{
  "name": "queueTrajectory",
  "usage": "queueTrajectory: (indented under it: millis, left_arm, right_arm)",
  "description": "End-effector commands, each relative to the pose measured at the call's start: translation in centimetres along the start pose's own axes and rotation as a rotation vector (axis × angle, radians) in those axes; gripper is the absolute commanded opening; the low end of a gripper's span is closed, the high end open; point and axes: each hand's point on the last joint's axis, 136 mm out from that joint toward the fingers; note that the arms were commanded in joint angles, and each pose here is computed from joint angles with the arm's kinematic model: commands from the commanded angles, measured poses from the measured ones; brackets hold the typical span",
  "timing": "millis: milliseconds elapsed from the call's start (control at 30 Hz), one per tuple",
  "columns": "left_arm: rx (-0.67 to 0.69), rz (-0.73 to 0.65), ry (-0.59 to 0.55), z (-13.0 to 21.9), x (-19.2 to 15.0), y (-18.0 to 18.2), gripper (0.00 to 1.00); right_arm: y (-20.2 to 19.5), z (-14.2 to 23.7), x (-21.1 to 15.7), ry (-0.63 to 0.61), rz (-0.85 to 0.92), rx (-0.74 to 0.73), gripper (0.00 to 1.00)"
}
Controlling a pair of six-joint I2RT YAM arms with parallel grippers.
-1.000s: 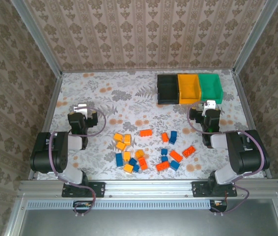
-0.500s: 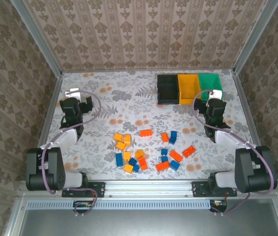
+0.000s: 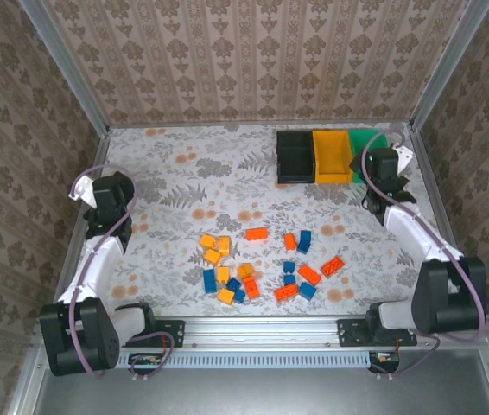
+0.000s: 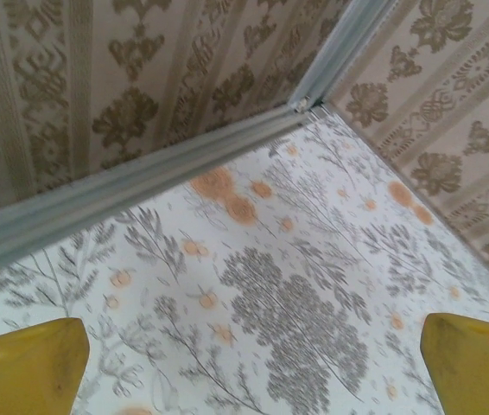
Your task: Sort the legos into containers by color
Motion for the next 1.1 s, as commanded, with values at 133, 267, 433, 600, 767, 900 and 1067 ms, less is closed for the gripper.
queueTrajectory:
  millis: [133,267,433,600,767,900,1067]
  left_arm:
    - [-0.178,0.048,0.221,2.2,-2.3,-5.2,1.0]
    - [-0.18,-0.089,0.324,4.3,-4.8,-6.9,0.99]
    - [-0.256,-0.135,0.404,6.5,-8.0,-7.6,1.0]
    - [-0.279,-0.183,0.457,8.1,-10.3,-7.4,1.0]
    - [-0.298,-0.227,0.497,9.3,-11.9,-7.4,1.0]
    - [-0.306,-0.222,0.509,9.9,-12.4,-7.1,1.0]
    - [-0.306,-0.223,0.516,10.1,-12.7,-6.6,1.0]
  right_arm:
    - [8.3,-3.1,-3.5,0.288,0.249,0.192,0.89]
    - [11.5,-4.8,-4.7,0.323,0.311,0.178,0.86]
    - [13.9,-7.0,-6.0,0.356,0.298,0.165,0.79]
    - [14.5,-9.0,-7.3,0.404,0.283,0.112,0.7]
    - [15.1,-10.6,-8.8,0.457,0.299,0.09,0.59]
    - [15.2,-10.7,-10.2,0.49,0.306,0.073,0.43]
    - [16.4,-9.8,-11.1,0.488,0.325,0.076,0.2]
Point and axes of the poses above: each hand's point on the last joint's axis, 136 mm out from that joint toward the fingers, its own z axis back along the fingers, its own y axis along the line the jaws close on, x = y × z, and after that the axes turned 12 degrees about z, right-handed
